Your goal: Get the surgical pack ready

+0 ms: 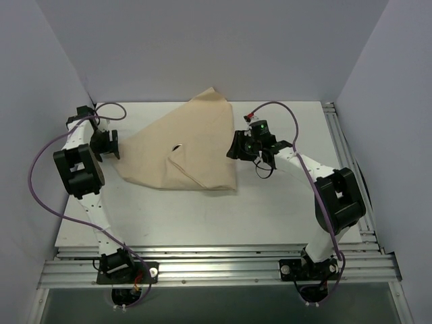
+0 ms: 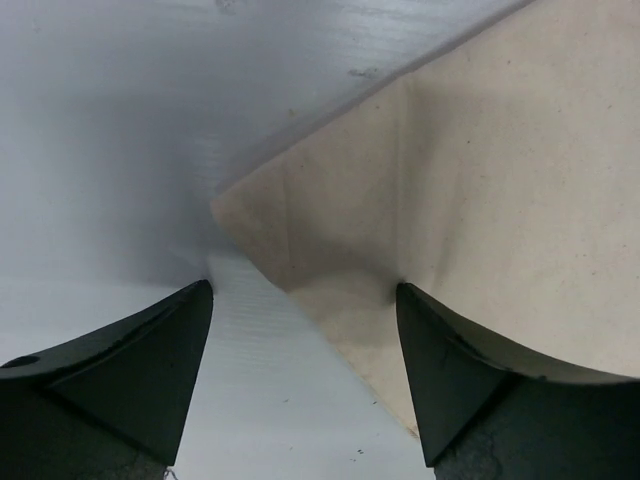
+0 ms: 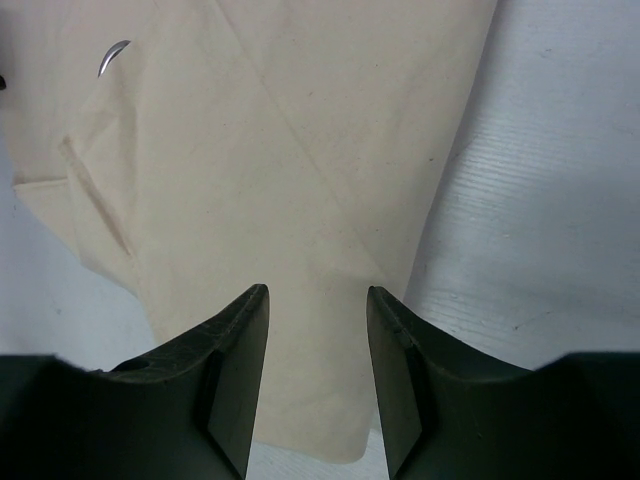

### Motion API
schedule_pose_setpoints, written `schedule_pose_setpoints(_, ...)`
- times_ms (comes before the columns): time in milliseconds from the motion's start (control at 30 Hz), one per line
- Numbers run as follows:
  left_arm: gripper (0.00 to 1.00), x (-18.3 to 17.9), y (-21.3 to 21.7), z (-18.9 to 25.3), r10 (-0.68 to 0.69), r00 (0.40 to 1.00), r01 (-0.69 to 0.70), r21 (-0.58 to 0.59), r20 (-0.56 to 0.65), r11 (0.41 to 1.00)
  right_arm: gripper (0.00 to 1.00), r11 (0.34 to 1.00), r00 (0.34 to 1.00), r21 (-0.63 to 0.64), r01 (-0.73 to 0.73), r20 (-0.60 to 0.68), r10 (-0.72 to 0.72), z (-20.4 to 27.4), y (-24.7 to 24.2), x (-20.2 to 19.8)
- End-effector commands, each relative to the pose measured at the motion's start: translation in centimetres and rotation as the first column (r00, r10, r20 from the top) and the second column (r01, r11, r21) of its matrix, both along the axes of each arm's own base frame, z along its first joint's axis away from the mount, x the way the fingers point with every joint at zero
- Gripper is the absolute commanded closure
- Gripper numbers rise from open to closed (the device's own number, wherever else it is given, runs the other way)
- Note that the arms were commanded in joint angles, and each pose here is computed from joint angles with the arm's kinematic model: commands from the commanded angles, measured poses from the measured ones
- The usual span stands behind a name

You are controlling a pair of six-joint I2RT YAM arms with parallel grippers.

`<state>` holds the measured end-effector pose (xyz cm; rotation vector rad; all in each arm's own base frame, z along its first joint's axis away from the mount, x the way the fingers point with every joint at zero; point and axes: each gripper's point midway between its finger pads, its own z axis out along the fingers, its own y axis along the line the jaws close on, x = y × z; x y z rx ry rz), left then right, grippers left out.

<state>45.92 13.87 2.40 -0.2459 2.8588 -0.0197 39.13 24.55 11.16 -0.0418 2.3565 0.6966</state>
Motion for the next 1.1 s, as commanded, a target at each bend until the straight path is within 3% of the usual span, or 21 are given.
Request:
schedule_pose_setpoints(0, 0.18, 1.9, -1.2, 0.6, -0.001, 0.998, 0.004, -0.05, 0.059, 0.999, 0.6, 1.0, 1.0, 0.003, 0.024, 0.013, -0.024, 0.5, -0.7, 0.3)
schedule_pose_setpoints(67, 0.2, 2.1, -2.4, 0.5, -0.042, 0.997, 0.046, -0.06, 0.068, 0.997, 0.6, 1.0, 0.999, 0.001, 0.031, 0.008, -0.031, 0.3, -0.9, 0.4)
schedule_pose_setpoints(167, 0.33, 2.1, -3.7, -0.1, -0.085, 0.996, 0.087, -0.056, 0.038, 0.995, 0.6, 0.999, 0.999, 0.001, 0.042, 0.001, -0.042, 0.1, -1.3, 0.5)
schedule_pose_setpoints(200, 0.48, 1.9, -3.9, -0.2, -0.079, 0.997, 0.08, -0.067, 0.028, 0.995, 0.6, 0.999, 0.999, 0.003, 0.045, 0.005, -0.045, 0.3, -1.4, 0.6)
schedule_pose_setpoints(300, 0.66, 1.7, -3.8, -0.5, -0.058, 0.998, 0.059, -0.085, 0.009, 0.995, 0.6, 0.999, 0.999, 0.009, 0.052, 0.013, -0.052, 0.8, -1.7, 0.6)
schedule_pose_setpoints(333, 0.9, 1.6, -3.5, -0.5, -0.051, 0.999, 0.051, -0.088, 0.008, 0.995, 0.6, 0.998, 0.998, 0.011, 0.056, 0.014, -0.056, 0.9, -1.8, 0.6)
schedule_pose_setpoints(367, 0.97, 1.6, -3.4, -0.5, -0.045, 0.999, 0.045, -0.088, 0.007, 0.995, 0.6, 0.998, 0.998, 0.011, 0.06, 0.017, -0.06, 1.0, -2.0, 0.6)
schedule_pose_setpoints(500, 0.98, 1.5, -4.2, 0.5, -0.066, 0.997, 0.072, -0.143, 0.048, 0.987, 0.6, 0.996, 0.996, 0.017, 0.084, 0.007, -0.084, 0.6, -3.1, 0.6)
schedule_pose_setpoints(700, 0.98, 2.3, -7.1, 8.0, -0.111, 0.962, 0.166, -0.213, 0.249, 0.963, 0.6, 0.995, 0.994, 0.024, 0.101, -0.042, -0.1, -1.7, -3.3, 0.7)
schedule_pose_setpoints(767, 0.98, 2.0, -8.2, 10.6, -0.125, 0.945, 0.197, -0.221, 0.303, 0.955, 0.55, 0.995, 0.993, 0.029, 0.099, -0.062, -0.097, -2.7, -3.1, 0.8)
schedule_pose_setpoints(867, 0.98, 1.5, -10.4, 13.3, -0.162, 0.92, 0.259, -0.24, 0.358, 0.936, 0.51, 0.994, 0.995, 0.082, 0.068, -0.081, -0.061, -3.8, -1.8, 1.1)
schedule_pose_setpoints(1067, 0.98, 0.2, -16.6, 16.8, -0.287, 0.864, 0.409, -0.246, 0.414, 0.878, 0.51, 0.989, 0.997, 0.15, -0.005, -0.073, 0.016, -4.8, 1.2, 1.5)
